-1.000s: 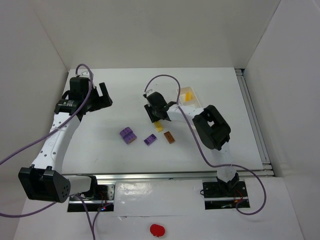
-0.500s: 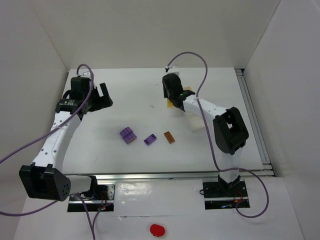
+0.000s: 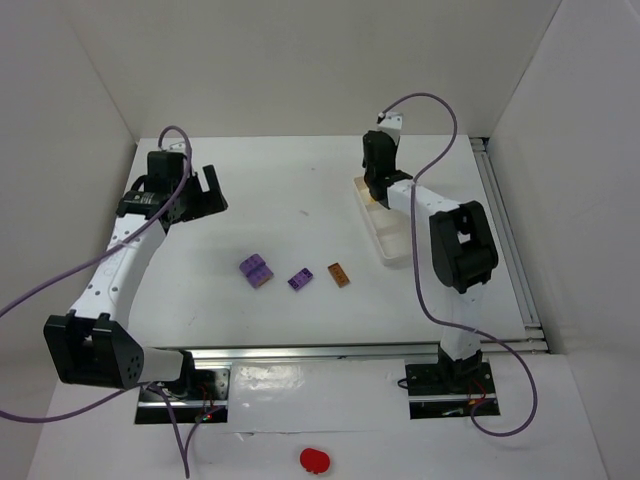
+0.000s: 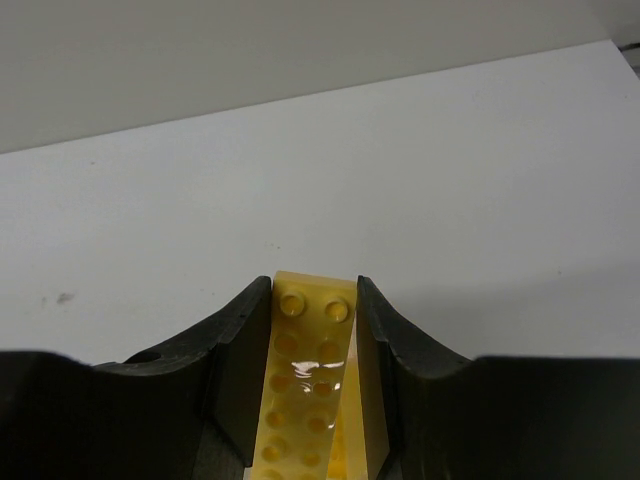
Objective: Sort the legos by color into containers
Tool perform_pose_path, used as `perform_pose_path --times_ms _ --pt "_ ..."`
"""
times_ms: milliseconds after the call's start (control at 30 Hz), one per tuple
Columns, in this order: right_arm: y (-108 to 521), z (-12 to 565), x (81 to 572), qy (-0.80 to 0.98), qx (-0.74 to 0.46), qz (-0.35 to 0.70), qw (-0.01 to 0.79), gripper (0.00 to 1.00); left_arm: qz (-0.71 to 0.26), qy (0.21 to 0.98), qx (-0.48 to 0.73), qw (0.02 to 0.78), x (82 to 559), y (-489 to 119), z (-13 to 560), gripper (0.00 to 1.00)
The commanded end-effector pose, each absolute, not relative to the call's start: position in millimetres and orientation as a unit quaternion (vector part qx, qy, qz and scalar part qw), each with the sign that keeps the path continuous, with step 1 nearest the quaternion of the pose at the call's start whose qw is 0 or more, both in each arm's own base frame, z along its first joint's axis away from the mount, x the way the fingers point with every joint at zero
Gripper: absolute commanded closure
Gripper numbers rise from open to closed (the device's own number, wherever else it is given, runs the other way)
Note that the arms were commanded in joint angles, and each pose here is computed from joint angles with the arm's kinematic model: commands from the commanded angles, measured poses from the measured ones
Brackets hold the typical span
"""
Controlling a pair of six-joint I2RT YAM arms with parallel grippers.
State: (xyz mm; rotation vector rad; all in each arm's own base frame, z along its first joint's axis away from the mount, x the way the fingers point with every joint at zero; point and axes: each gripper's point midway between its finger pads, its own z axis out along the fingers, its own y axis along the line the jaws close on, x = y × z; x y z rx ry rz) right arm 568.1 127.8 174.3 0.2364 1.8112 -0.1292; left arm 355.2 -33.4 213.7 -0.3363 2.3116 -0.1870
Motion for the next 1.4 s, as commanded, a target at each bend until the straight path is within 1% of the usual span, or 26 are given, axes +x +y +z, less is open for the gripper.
perform_pose_path --times_ms 0,233,300,333,367,400,433,467,500,533,633,667,733,833,867,900,933,967,1000,1033,1100,1200,1233,1267,1333,1367 --pt "129.6 188.7 586.7 0.758 0.117 -0.048 0.640 0.76 -0.079 0.902 -0.127 0.405 364.8 -35.4 227.5 0.00" --pt "124.8 162.8 585.4 0.763 0.118 -0.065 0.632 0.75 -0.077 0.906 -0.128 0.397 366.8 -35.5 221.1 0.00" --pt "124.5 160.8 584.6 0.765 0.116 -0.067 0.629 0.70 -0.076 0.908 -0.128 0.392 367.8 -35.6 217.9 0.00" --pt "124.7 154.7 585.0 0.768 0.115 -0.069 0.626 0.57 -0.076 0.908 -0.128 0.392 367.8 -35.6 217.9 0.00" --pt "124.8 147.8 585.4 0.772 0.113 -0.071 0.622 0.49 -0.076 0.908 -0.128 0.392 367.8 -35.6 217.9 0.00" --pt "124.5 147.7 585.3 0.772 0.110 -0.074 0.621 0.43 -0.076 0.908 -0.128 0.392 367.8 -35.6 217.9 0.00" --pt "129.3 139.0 584.5 0.778 0.098 -0.079 0.616 0.40 -0.076 0.908 -0.128 0.392 367.8 -35.6 217.9 0.00" --pt "130.0 132.1 585.9 0.782 0.096 -0.082 0.610 0.34 -0.076 0.908 -0.128 0.392 367.8 -35.6 217.9 0.00" --pt "130.2 135.8 587.4 0.782 0.092 -0.084 0.611 0.30 -0.076 0.908 -0.128 0.392 367.8 -35.6 217.9 0.00" --pt "135.6 128.0 586.4 0.786 0.086 -0.084 0.607 0.27 -0.077 0.906 -0.128 0.396 366.8 -35.5 221.1 0.00" --pt "135.9 130.3 586.9 0.790 0.084 -0.087 0.601 0.27 -0.078 0.904 -0.127 0.401 365.8 -35.5 224.3 0.00" --pt "133.4 146.4 585.9 0.781 0.096 -0.085 0.611 0.27 -0.077 0.906 -0.128 0.397 364.5 -35.4 220.6 0.00" --pt "136.9 157.0 576.9 0.779 0.097 -0.077 0.614 0.27 -0.078 0.904 -0.127 0.401 363.3 -35.3 224.3 0.00" --pt "138.4 190.3 555.8 0.775 0.103 -0.054 0.622 0.27 -0.079 0.902 -0.127 0.405 362.3 -35.2 227.5 0.00" --pt "142.8 217.3 545.2 0.764 0.110 -0.032 0.635 0.27 -0.081 0.901 -0.131 0.405 362.3 -35.6 227.5 0.00" --pt "138.5 212.7 534.2 0.770 0.111 -0.032 0.628 0.27 -0.081 0.901 -0.131 0.405 362.3 -35.6 227.5 0.00" --pt "151.3 212.8 521.6 0.778 0.099 -0.016 0.620 0.27 -0.081 0.901 -0.131 0.405 362.3 -35.6 227.5 0.00" --pt "151.5 228.7 510.6 0.774 0.106 0.007 0.625 0.26 -0.081 0.901 -0.131 0.405 362.3 -35.6 227.5 0.00" --pt "160.2 226.8 500.5 0.780 0.098 0.023 0.617 0.26 -0.082 0.899 -0.131 0.410 361.1 -35.5 231.2 0.00" --pt "175.3 207.1 482.6 0.804 0.073 0.043 0.588 0.26 -0.086 0.899 -0.129 0.409 360.9 -37.1 231.3 0.00" --pt "196.2 198.1 460.2 0.823 0.037 0.081 0.560 0.26 -0.086 0.899 -0.129 0.409 360.9 -37.1 231.3 0.00" --pt "237.0 143.4 400.5 0.878 -0.058 0.097 0.465 0.16 -0.086 0.896 -0.124 0.418 358.4 -36.6 238.0 0.00" --pt "231.9 132.0 392.8 0.888 -0.063 0.086 0.447 0.16 -0.086 0.896 -0.124 0.418 358.4 -36.6 238.0 0.00" --pt "245.3 125.5 373.9 0.894 -0.089 0.097 0.428 0.13 -0.085 0.894 -0.120 0.423 357.2 -36.2 241.0 0.00" --pt "244.5 102.5 342.8 0.910 -0.117 0.099 0.384 0.12 -0.084 0.896 -0.120 0.419 356.0 -36.1 237.2 0.00" --pt "251.9 95.1 327.2 0.913 -0.141 0.114 0.365 0.08 -0.084 0.896 -0.120 0.419 353.7 -35.9 236.5 0.00"
